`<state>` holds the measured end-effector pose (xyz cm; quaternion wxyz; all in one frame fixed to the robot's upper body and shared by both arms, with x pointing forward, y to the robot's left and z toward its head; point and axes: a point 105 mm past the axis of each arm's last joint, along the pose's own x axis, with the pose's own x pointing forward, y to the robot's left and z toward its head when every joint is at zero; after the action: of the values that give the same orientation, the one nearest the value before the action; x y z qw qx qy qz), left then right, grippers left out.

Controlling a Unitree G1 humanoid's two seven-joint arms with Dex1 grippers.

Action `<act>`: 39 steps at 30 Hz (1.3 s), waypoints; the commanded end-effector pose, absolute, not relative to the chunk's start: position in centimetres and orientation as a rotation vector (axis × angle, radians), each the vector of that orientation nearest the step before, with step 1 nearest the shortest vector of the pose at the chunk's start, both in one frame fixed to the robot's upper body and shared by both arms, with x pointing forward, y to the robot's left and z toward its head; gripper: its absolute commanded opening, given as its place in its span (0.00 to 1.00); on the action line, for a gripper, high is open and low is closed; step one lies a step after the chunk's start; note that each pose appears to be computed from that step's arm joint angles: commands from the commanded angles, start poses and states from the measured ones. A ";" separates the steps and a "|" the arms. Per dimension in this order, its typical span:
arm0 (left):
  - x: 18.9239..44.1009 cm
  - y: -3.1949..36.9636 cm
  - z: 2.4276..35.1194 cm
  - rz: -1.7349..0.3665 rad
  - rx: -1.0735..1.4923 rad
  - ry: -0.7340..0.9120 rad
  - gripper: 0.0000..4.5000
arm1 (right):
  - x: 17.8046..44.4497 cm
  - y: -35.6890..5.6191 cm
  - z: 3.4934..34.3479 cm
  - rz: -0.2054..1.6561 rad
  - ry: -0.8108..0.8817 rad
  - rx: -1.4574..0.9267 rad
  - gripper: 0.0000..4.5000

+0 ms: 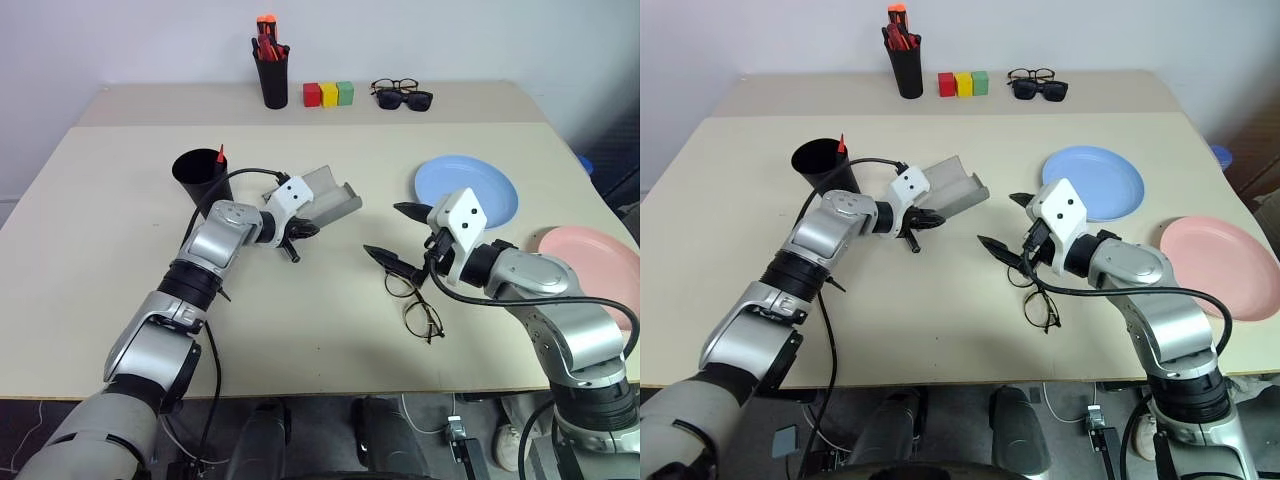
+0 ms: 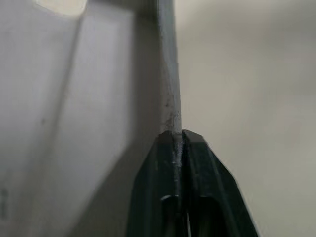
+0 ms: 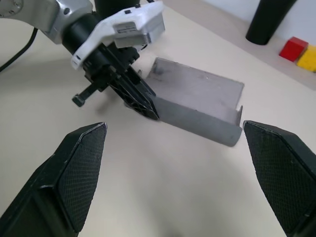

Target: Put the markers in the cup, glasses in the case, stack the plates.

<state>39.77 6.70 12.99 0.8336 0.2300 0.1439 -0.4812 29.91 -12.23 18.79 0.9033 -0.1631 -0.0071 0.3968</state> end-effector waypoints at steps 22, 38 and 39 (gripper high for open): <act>32.2 9.3 16.2 -1.326 0.559 0.071 0.52 | 26.7 -18.9 11.3 0.621 0.586 -0.198 0.71; 30.7 18.7 15.0 -0.872 0.339 0.187 0.52 | 28.1 -10.4 20.8 0.981 0.121 -0.522 0.00; 30.5 19.2 14.6 -0.845 0.334 0.201 0.52 | 29.0 -8.8 21.1 1.023 0.088 -0.536 0.00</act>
<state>30.87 18.38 13.39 0.8819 0.1566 0.1150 -0.4295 28.66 -11.49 20.43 0.8610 -0.2368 0.0800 0.4430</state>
